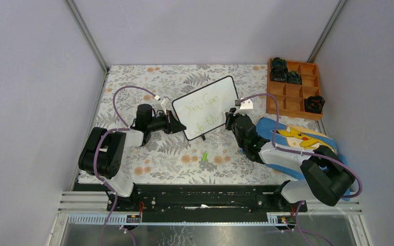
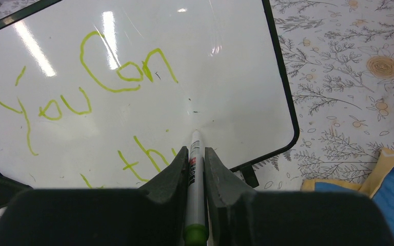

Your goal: Write a sentence on the whiteboard

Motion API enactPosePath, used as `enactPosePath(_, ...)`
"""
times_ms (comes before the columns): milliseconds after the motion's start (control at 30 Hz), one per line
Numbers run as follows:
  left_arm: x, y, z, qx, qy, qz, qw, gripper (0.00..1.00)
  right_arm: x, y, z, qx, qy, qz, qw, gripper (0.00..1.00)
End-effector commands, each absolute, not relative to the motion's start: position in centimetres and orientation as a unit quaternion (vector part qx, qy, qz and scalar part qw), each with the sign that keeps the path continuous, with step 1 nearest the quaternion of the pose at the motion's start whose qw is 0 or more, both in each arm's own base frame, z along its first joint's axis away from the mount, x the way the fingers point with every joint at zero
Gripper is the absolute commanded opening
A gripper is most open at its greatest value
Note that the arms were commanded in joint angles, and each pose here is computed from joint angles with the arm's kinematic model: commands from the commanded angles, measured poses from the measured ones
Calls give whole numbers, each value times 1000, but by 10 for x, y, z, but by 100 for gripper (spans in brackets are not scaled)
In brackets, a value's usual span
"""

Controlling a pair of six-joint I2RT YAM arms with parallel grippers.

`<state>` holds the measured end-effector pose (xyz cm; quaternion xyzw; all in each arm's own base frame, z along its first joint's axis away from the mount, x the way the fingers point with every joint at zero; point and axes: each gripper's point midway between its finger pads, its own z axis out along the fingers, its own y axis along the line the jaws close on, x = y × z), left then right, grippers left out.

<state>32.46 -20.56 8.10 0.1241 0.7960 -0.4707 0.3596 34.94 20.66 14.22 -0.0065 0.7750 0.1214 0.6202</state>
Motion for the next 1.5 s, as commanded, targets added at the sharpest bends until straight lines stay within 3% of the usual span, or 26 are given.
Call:
enactPosePath(0,324,-196,50,94,834,-428,335,0,364,211,172,14,749,133,649,0)
enactPosePath(900,324,-196,50,94,834,-427,336,0,362,231,159,-23,761,166,627,0)
enactPosePath(1467,324,-196,50,93,835,-427,335,0,351,211,135,-18,790,125,601,0)
